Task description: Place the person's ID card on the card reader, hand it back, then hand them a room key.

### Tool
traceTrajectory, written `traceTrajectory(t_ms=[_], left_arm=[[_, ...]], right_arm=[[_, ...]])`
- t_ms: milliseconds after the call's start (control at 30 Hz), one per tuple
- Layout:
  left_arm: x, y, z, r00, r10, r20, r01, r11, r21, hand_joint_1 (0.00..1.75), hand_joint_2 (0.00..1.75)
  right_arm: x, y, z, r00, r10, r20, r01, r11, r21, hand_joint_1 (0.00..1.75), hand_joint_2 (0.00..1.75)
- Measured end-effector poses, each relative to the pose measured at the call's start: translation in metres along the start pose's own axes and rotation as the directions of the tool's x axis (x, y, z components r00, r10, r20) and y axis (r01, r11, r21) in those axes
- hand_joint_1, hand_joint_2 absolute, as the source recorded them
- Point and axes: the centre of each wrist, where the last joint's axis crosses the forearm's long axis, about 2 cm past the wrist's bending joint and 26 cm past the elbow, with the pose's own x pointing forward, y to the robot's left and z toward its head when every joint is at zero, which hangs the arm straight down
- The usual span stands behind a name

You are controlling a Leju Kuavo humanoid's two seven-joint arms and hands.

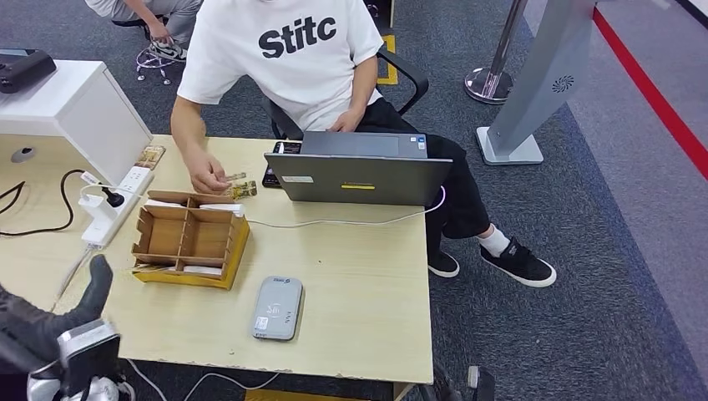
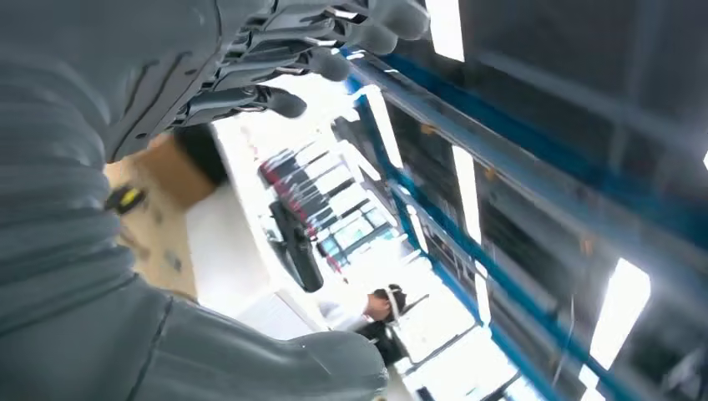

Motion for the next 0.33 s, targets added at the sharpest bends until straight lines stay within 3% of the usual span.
traceTrajectory(t_ms=[133, 267, 300, 333], left_arm=[[0.011, 0.027, 0.024, 0.915, 0.312, -0.257, -0.277, 0.947, 0.164, 0.00, 1.75], [0.004, 0.054, 0.052, 0.799, 0.442, -0.408, -0.356, 0.894, 0.272, 0.00, 1.75], [-0.001, 0.060, 0.061, 0.790, 0.433, -0.435, -0.338, 0.899, 0.280, 0.07, 1.75], [-0.004, 0.063, 0.066, 0.786, 0.427, -0.447, -0.328, 0.901, 0.283, 0.09, 1.75]], right_arm=[[-0.003, -0.006, 0.004, 0.998, -0.058, 0.020, 0.058, 0.998, -0.026, 0.00, 1.75], [-0.007, -0.015, 0.010, 0.990, -0.134, 0.040, 0.135, 0.991, -0.017, 0.00, 1.75], [-0.008, -0.017, 0.012, 0.986, -0.158, 0.047, 0.158, 0.987, -0.010, 0.44, 1.75], [-0.009, -0.018, 0.013, 0.984, -0.170, 0.051, 0.171, 0.985, -0.006, 0.58, 1.75]])
